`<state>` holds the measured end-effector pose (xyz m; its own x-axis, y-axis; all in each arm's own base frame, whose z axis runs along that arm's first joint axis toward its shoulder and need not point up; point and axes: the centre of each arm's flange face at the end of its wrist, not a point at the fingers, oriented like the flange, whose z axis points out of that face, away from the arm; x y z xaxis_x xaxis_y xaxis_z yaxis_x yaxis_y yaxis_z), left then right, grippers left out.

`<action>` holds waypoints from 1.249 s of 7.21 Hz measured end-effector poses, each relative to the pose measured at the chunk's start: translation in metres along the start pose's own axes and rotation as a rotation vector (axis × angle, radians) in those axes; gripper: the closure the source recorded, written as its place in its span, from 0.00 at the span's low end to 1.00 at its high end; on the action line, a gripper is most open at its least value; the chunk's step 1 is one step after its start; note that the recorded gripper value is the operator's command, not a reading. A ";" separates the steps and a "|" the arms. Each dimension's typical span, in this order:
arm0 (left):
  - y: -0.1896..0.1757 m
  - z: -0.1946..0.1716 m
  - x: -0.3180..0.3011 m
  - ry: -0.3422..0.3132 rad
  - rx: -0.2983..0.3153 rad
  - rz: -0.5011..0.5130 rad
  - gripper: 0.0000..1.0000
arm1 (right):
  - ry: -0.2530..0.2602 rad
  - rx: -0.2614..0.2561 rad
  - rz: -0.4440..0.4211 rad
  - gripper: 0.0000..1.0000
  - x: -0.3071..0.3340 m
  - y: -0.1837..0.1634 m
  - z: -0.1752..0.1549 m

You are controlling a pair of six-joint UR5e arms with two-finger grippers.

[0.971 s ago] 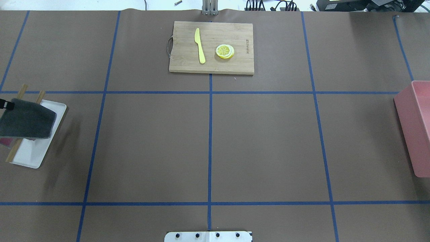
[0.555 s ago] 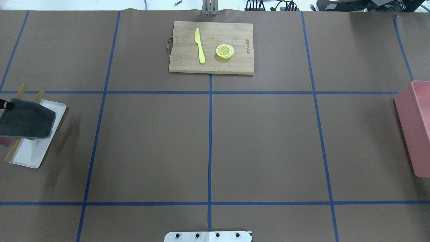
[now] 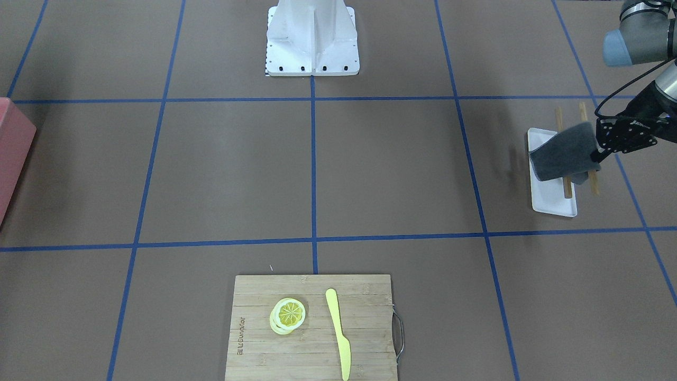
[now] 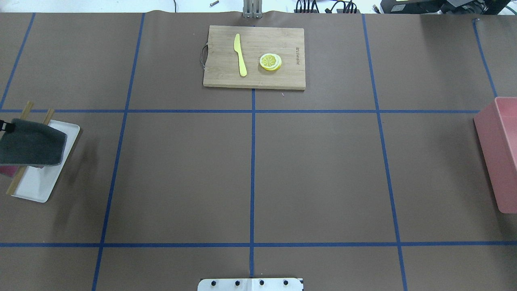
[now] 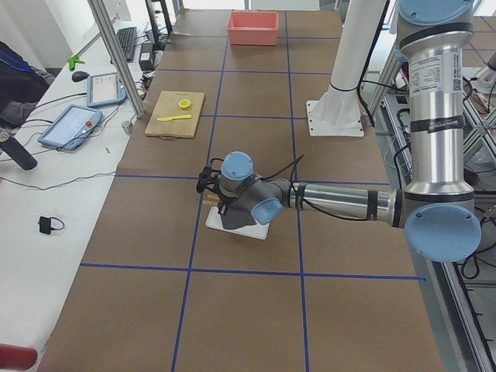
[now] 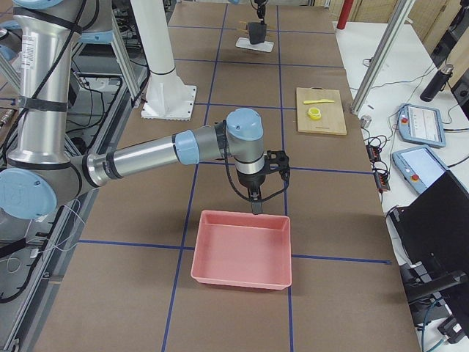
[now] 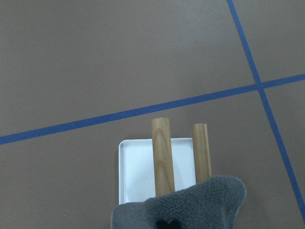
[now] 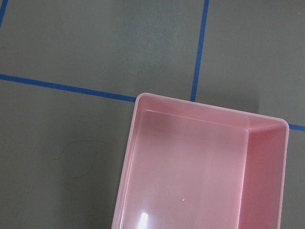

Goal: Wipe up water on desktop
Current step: 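Grasp the dark grey cloth on the white tray with the left gripper, then carry the cloth toward the table center with the left gripper while the right gripper approaches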

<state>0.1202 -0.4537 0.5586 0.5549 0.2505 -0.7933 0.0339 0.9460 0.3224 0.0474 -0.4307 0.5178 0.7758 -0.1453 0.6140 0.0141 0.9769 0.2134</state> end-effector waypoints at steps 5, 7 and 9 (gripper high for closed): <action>-0.043 -0.079 -0.020 0.083 0.101 -0.066 1.00 | -0.001 0.023 -0.022 0.00 -0.008 -0.004 -0.010; -0.084 -0.103 -0.001 0.097 0.168 -0.114 1.00 | -0.014 0.055 -0.050 0.00 -0.023 -0.009 -0.025; -0.130 -0.112 0.051 0.135 0.224 -0.248 1.00 | -0.050 0.099 -0.113 0.00 -0.046 -0.024 -0.033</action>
<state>0.0508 -0.5406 0.4184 0.3925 0.0580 -0.9179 0.3434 0.9166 0.2047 0.0328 -0.4425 0.4594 0.7403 -0.2639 0.6184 0.0358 0.9339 0.3557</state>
